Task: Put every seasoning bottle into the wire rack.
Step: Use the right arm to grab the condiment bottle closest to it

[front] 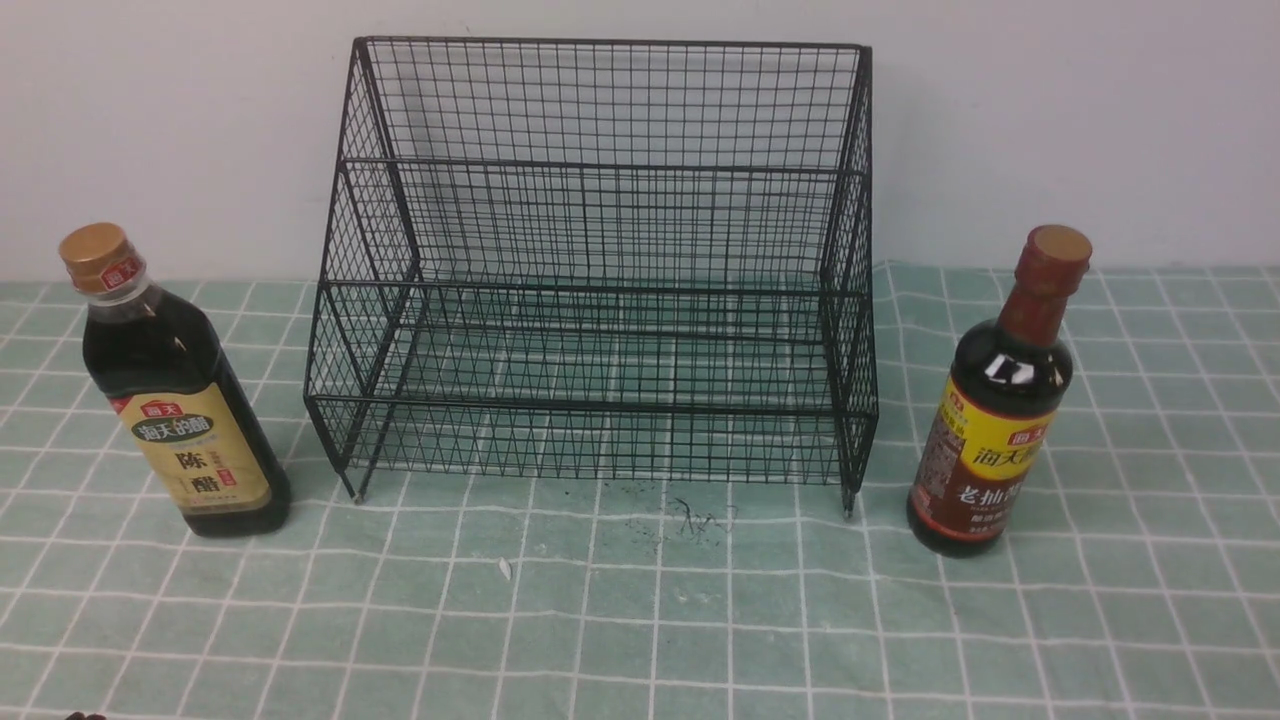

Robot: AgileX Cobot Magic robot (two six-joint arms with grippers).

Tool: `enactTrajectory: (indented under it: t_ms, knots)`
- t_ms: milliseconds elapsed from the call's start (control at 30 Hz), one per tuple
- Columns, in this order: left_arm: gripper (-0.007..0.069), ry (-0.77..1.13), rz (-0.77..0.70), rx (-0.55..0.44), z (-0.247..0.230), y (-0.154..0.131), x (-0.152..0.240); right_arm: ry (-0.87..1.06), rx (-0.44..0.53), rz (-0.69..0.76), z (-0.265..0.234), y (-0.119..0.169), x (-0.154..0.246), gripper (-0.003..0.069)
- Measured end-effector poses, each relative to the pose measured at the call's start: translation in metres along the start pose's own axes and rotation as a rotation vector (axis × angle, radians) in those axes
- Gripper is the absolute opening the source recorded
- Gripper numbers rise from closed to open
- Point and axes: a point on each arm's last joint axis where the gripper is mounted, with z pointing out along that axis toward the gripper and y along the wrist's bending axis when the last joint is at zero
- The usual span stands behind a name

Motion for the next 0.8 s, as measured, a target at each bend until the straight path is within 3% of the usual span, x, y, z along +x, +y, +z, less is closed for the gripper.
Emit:
enactTrajectory:
  t_ms: [133,200,233,367,533,667,800]
  knots:
    - [-0.0010,0.000,0.000,0.000,0.000,0.000,0.000,0.089,-0.063,-0.164,0.002,0.030,-0.008,-0.0014]
    - [-0.0010,0.000,0.000,0.000,0.000,0.000,0.000,0.218,-0.082,-0.381,0.011,0.070,-0.023,-0.0014]
    - [-0.0010,0.000,0.000,0.000,0.000,0.000,0.000,0.222,-0.089,-0.387,0.010,0.074,-0.025,-0.0014]
    - [-0.0010,0.000,0.000,0.000,0.000,0.000,0.000,0.508,0.011,-0.689,0.055,0.115,-0.038,-0.0014]
    - [-0.0010,0.000,0.000,0.000,0.000,0.000,0.000,0.751,0.018,-0.899,0.117,0.136,-0.035,0.0007]
    - [-0.0010,0.000,0.000,0.000,0.000,0.000,0.000,0.929,-0.055,-0.930,0.170,0.144,-0.019,0.0111]
    - [-0.0010,0.000,0.000,0.000,0.000,0.000,0.000,1.030,-0.096,-0.918,0.210,0.141,-0.003,0.0276]
